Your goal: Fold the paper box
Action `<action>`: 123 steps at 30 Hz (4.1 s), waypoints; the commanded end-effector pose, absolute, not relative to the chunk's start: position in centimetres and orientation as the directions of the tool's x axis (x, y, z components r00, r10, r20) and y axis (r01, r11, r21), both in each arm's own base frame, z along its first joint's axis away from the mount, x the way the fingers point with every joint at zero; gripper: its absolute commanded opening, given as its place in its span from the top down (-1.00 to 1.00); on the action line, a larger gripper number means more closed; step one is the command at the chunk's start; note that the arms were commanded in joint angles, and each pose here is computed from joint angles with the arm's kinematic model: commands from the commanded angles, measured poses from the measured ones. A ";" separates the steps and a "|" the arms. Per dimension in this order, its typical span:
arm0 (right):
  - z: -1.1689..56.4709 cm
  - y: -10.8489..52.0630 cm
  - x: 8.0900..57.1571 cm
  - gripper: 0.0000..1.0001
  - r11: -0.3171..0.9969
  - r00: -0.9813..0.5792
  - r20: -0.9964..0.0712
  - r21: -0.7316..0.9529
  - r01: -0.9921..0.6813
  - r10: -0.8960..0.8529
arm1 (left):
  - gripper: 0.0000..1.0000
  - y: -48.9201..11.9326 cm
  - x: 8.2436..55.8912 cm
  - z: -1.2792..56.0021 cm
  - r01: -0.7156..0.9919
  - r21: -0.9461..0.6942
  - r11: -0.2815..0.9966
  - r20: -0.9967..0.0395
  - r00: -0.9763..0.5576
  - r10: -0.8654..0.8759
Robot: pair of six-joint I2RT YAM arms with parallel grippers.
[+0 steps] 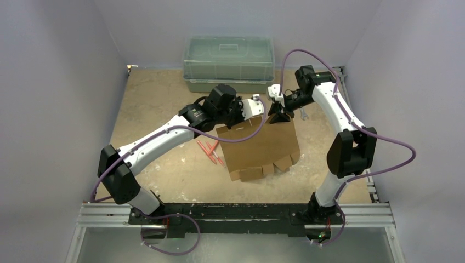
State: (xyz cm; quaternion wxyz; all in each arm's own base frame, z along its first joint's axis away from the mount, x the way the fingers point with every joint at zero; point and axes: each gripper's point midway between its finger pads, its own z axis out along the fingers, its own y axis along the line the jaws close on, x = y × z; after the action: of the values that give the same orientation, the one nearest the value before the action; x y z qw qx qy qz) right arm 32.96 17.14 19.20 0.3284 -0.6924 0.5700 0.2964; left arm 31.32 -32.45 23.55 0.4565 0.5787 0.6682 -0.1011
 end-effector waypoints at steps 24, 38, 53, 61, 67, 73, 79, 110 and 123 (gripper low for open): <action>21.2 16.2 29.8 1.00 -0.239 0.395 -0.646 -0.318 -0.917 -0.653 | -0.47 -27.6 27.0 29.0 0.833 0.129 0.538 -0.964 -0.022 0.264; 22.4 17.5 28.5 1.00 0.069 0.138 -0.837 -0.205 -0.976 -0.530 | -0.67 -21.4 23.9 23.2 0.634 -0.291 0.716 -0.956 -0.222 -0.192; 23.9 14.3 26.5 1.00 0.206 0.053 -0.891 -0.162 -0.965 -0.451 | -0.75 -22.7 29.2 21.4 0.625 -0.372 0.686 -0.923 -0.174 -0.343; 25.2 14.0 26.2 1.00 0.220 0.062 -0.883 -0.183 -0.958 -0.465 | -0.98 -23.4 31.6 24.3 0.807 -0.421 0.415 -0.868 -0.226 -0.442; 26.6 14.0 25.8 1.00 0.215 0.081 -0.881 -0.202 -0.956 -0.467 | -0.98 -25.6 30.5 23.8 0.918 -0.309 0.249 -0.915 -0.215 -0.342; 27.2 14.3 25.5 1.00 0.207 0.080 -0.889 -0.192 -0.959 -0.451 | -0.83 -26.1 30.3 22.9 0.923 -0.342 0.175 -0.894 -0.262 -0.363; 27.3 14.4 25.4 1.00 0.200 0.076 -0.894 -0.181 -0.963 -0.442 | -0.65 -26.8 31.4 21.6 0.906 -0.410 0.109 -0.853 -0.338 -0.397; 26.6 13.4 26.7 0.99 0.346 0.003 -0.891 -0.180 -0.921 -0.455 | 0.91 -28.6 28.3 21.6 0.900 -0.425 0.093 -0.845 -0.358 -0.398; 25.8 12.9 26.1 -0.33 0.403 -0.028 -0.893 -0.174 -0.899 -0.449 | 1.00 -29.6 30.4 18.7 0.831 -0.138 0.539 -0.968 -0.227 0.103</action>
State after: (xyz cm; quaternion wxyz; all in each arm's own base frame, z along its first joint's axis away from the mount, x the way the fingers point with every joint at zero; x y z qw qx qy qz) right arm 26.52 12.68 24.29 0.4685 -0.4910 0.6964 0.2334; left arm 28.98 -30.14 22.39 0.5386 0.2648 0.6274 -0.4961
